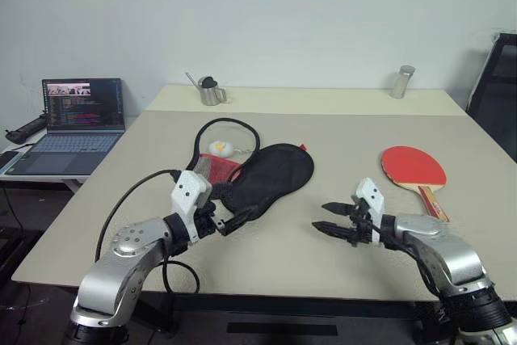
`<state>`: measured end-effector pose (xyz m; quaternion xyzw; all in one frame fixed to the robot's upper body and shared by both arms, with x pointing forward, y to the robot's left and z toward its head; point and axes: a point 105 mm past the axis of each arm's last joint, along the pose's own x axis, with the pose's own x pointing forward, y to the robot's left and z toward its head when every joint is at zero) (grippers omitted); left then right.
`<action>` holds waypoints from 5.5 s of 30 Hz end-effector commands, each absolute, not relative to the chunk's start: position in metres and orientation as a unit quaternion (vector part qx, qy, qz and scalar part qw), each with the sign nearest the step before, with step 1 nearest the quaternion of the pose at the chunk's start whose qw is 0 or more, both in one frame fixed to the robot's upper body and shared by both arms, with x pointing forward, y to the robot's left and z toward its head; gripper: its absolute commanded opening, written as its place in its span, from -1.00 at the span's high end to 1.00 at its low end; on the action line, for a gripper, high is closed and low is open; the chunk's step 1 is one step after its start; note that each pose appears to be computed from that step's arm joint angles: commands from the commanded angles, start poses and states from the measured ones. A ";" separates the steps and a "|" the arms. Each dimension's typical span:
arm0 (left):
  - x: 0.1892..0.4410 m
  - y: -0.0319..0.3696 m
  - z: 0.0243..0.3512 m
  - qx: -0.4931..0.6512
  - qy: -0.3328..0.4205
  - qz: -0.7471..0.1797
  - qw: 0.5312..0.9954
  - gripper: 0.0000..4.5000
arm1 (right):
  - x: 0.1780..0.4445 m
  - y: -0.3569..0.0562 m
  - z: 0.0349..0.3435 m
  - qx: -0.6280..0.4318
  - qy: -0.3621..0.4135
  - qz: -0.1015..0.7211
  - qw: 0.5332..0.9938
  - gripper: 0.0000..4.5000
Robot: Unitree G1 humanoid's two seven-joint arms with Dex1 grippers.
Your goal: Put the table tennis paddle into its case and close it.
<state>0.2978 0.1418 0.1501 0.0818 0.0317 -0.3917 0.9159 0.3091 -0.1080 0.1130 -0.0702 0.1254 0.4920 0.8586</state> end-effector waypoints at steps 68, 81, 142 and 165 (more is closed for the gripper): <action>0.349 0.219 0.214 0.094 0.022 -0.422 0.901 -1.00 | 0.349 -0.020 0.127 0.067 0.230 0.355 0.904 -1.00; 0.357 0.244 0.223 0.101 0.026 -0.399 0.911 -1.00 | 0.356 0.019 0.117 0.093 0.246 0.365 0.893 -1.00; 0.359 0.185 0.228 0.130 -0.024 -0.467 0.874 -1.00 | 0.365 -0.104 0.135 0.115 0.256 0.263 0.923 0.98; 0.363 0.174 0.225 0.130 -0.019 -0.483 0.865 -1.00 | 0.341 -0.140 0.124 0.114 0.285 0.224 0.925 0.98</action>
